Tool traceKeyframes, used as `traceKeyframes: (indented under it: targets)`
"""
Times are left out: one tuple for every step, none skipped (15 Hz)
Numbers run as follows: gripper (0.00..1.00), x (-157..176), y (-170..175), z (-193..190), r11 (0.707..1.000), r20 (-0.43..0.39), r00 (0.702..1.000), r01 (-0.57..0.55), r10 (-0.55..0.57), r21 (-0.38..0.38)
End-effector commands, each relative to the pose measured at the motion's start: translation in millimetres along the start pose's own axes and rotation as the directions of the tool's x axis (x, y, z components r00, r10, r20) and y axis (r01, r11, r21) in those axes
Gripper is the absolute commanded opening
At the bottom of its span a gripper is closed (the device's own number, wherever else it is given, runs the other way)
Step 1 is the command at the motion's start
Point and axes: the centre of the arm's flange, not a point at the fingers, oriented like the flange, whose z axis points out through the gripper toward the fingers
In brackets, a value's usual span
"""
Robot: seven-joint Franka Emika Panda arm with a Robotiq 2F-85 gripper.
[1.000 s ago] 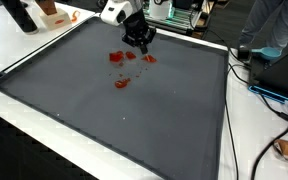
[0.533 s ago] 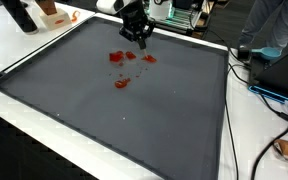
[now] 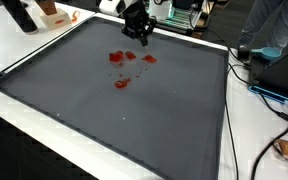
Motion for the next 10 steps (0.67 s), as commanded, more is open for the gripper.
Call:
traceKeyframes:
  targets:
    - [0.03,-1.5,2.0,6.9,1.0,0.006,1.0,0.012,-0.012,-0.008]
    - [0.03,-1.2,1.6,8.6,1.0,-0.003,1.0,0.016,-0.016,-0.017]
    - [0.03,-0.6,1.7,9.6,1.0,-0.008,1.0,0.02,-0.02,-0.021]
    - [0.03,0.3,2.3,10.4,0.999,-0.014,1.0,0.018,-0.019,-0.029]
    - [0.03,1.0,2.9,11.1,0.999,-0.018,1.0,0.018,-0.018,-0.035]
    - [0.03,1.5,3.5,11.7,0.999,-0.024,1.0,0.019,-0.02,-0.041]
    - [0.03,1.9,3.6,12.6,0.999,-0.021,0.999,0.024,-0.025,-0.044]
    - [0.03,2.7,4.2,14.1,0.999,-0.016,1.0,0.023,-0.024,-0.047]
    - [0.03,3.2,4.6,16.1,0.998,-0.007,1.0,0.027,-0.028,-0.048]
    - [0.03,3.6,5.1,19.0,0.999,0.008,0.999,0.032,-0.031,-0.041]
